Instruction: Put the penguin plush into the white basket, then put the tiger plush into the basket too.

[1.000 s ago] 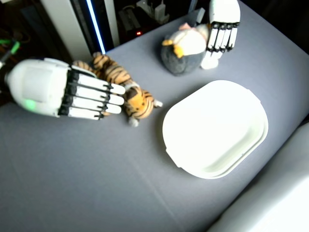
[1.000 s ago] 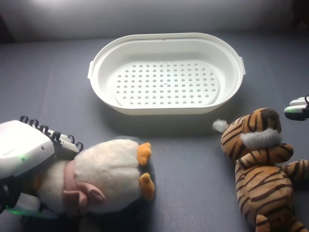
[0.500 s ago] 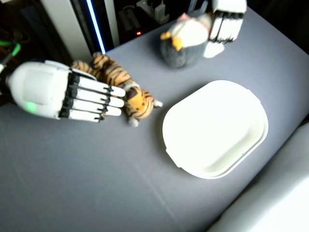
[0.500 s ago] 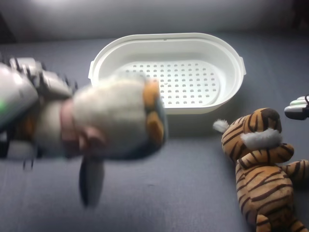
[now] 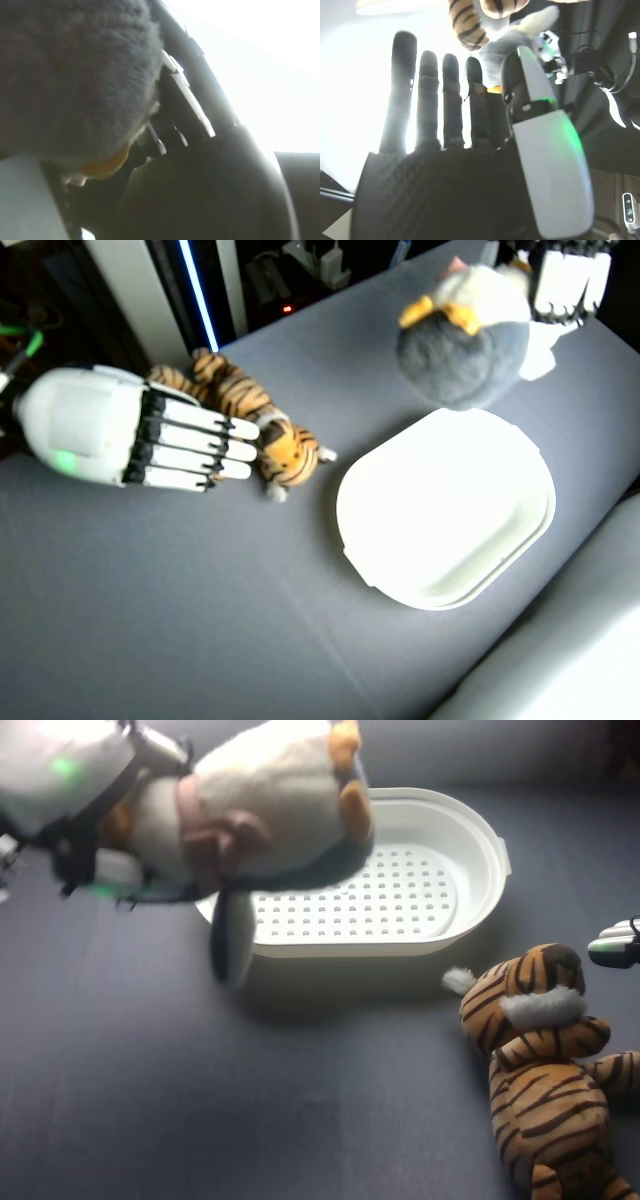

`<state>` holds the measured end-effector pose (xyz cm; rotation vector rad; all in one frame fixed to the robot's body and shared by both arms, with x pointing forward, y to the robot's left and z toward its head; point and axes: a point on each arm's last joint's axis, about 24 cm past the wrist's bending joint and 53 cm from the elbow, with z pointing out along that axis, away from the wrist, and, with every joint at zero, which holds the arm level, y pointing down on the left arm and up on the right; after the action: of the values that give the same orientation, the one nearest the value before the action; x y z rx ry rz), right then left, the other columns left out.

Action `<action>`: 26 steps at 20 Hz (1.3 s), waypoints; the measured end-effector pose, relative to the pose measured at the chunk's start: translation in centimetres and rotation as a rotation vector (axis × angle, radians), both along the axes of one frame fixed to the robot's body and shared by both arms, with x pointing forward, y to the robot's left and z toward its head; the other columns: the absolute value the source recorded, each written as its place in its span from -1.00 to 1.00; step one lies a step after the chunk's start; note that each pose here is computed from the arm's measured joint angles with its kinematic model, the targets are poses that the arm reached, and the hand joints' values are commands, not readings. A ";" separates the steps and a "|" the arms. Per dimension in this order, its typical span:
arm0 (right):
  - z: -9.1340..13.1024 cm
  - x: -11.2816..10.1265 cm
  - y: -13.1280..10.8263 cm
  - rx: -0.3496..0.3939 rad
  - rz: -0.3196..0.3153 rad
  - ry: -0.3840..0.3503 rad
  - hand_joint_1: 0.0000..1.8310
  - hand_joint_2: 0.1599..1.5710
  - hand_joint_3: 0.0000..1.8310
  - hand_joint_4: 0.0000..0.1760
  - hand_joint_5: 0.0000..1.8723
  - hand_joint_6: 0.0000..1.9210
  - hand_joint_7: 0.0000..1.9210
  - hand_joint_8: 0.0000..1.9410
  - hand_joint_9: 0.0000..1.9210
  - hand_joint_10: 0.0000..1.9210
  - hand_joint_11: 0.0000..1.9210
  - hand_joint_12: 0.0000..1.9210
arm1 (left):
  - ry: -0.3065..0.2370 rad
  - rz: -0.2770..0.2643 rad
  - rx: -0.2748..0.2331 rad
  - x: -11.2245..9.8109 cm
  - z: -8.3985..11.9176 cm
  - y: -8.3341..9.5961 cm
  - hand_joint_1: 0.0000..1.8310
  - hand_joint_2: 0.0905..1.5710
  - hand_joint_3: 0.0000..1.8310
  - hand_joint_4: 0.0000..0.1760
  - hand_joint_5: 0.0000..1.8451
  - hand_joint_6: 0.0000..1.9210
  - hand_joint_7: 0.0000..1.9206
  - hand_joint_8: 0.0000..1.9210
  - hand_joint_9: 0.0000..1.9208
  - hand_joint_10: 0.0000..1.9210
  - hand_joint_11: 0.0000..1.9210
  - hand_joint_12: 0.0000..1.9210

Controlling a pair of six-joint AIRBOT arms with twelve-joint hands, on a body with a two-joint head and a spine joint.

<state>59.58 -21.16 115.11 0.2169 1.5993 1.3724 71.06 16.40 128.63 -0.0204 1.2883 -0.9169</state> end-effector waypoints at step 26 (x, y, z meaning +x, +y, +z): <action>0.6 -4.8 4.7 -0.031 0.234 -0.017 0.13 0.33 -1.00 0.55 -0.58 -1.00 -0.61 -0.99 -0.57 -0.99 -0.48 -0.93 | -0.013 -0.108 0.064 -9.2 -3.3 -0.7 -0.33 0.05 -1.00 0.87 -0.78 -1.00 -0.70 -0.99 -0.70 -0.99 -1.00 -0.24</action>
<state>54.81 -16.42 115.74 -0.0015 1.6700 1.5210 61.90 15.71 125.30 0.1056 1.3156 -0.9656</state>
